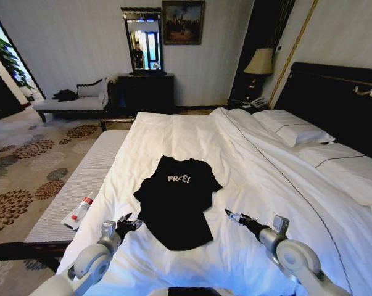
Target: Fold the clothes on the bed.
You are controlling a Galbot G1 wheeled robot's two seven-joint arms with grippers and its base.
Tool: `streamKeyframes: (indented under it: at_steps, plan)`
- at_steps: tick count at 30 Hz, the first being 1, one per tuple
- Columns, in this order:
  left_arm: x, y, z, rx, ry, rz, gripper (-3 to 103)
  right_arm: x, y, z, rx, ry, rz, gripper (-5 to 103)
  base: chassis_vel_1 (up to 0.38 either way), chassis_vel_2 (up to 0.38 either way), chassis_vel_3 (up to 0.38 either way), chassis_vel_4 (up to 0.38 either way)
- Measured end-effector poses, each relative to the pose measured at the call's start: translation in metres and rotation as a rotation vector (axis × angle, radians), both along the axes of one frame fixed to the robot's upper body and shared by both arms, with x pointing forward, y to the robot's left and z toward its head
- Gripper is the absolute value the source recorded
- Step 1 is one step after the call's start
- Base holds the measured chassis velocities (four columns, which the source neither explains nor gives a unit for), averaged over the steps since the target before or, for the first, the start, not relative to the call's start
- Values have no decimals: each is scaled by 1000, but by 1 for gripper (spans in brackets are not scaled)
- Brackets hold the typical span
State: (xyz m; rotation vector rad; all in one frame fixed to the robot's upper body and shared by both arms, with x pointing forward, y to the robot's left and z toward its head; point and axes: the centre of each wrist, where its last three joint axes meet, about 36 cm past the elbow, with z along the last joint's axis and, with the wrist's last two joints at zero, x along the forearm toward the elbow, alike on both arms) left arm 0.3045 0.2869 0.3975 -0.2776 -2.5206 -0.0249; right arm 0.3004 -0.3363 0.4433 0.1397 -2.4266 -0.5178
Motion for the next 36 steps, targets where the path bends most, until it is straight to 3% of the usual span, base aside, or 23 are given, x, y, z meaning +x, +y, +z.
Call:
streamKeyframes:
  at_steps: [4,8,10,13,26,36]
  plan:
    - [1,-1,-2,-4,2,1,37,-1,1,1,1,4,2,100,0,0,0,0]
    - [8,-3,-2,-13,-7,4,15,-2,2,3,6,5,1,100,0,0,0,0]
    - [10,-3,-1,-15,-9,6,15,-3,3,3,7,6,1,100,0,0,0,0]
    - [13,-2,0,-22,-9,10,2,-9,7,4,20,26,11,100,0,0,0,0]
    - [8,1,8,-15,-16,15,0,-37,39,4,191,241,111,100,0,0,0,0]
    - [2,1,12,-5,-10,15,0,-24,40,-23,308,289,85,100,0,0,0,0]
